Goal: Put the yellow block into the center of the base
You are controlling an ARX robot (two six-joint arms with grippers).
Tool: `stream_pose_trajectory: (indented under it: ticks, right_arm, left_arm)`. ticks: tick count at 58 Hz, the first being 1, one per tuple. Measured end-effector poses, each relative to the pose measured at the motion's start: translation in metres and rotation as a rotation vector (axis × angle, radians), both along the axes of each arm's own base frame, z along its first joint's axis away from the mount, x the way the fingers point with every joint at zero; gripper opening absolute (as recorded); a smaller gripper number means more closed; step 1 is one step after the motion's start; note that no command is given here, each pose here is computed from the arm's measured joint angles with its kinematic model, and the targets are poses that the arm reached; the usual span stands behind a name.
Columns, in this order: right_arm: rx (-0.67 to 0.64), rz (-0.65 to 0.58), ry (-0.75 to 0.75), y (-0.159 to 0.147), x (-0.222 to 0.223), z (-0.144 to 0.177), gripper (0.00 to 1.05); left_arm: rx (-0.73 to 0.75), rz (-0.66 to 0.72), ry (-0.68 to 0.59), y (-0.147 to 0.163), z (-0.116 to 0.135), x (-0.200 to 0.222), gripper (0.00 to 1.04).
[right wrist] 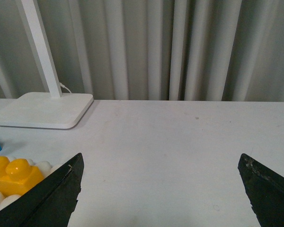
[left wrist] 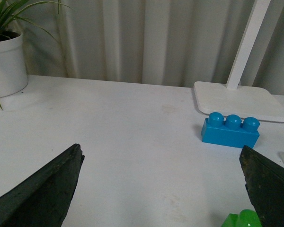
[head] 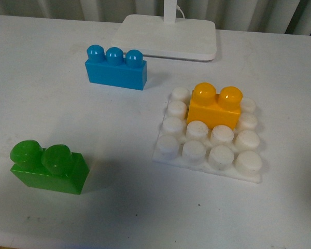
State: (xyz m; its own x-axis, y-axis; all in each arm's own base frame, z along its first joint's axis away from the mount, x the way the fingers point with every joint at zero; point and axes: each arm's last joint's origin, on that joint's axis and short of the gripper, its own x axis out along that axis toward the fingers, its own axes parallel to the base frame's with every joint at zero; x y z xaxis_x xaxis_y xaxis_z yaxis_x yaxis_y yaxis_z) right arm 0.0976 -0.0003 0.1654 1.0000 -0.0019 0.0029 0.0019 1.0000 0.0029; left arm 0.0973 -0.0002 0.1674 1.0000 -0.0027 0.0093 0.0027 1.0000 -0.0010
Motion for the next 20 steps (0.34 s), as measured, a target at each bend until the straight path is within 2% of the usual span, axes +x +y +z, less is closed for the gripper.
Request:
stream_pose_trajectory:
  ticks: [3, 20]
  right_arm:
    - [0.0, 0.0, 0.0, 0.0, 0.0, 0.0, 0.96]
    - [0.0, 0.0, 0.0, 0.0, 0.0, 0.0, 0.96]
  left_arm:
    - [-0.001, 0.0, 0.0, 0.0, 0.0, 0.0, 0.98]
    - [-0.001, 0.0, 0.0, 0.0, 0.0, 0.0, 0.98]
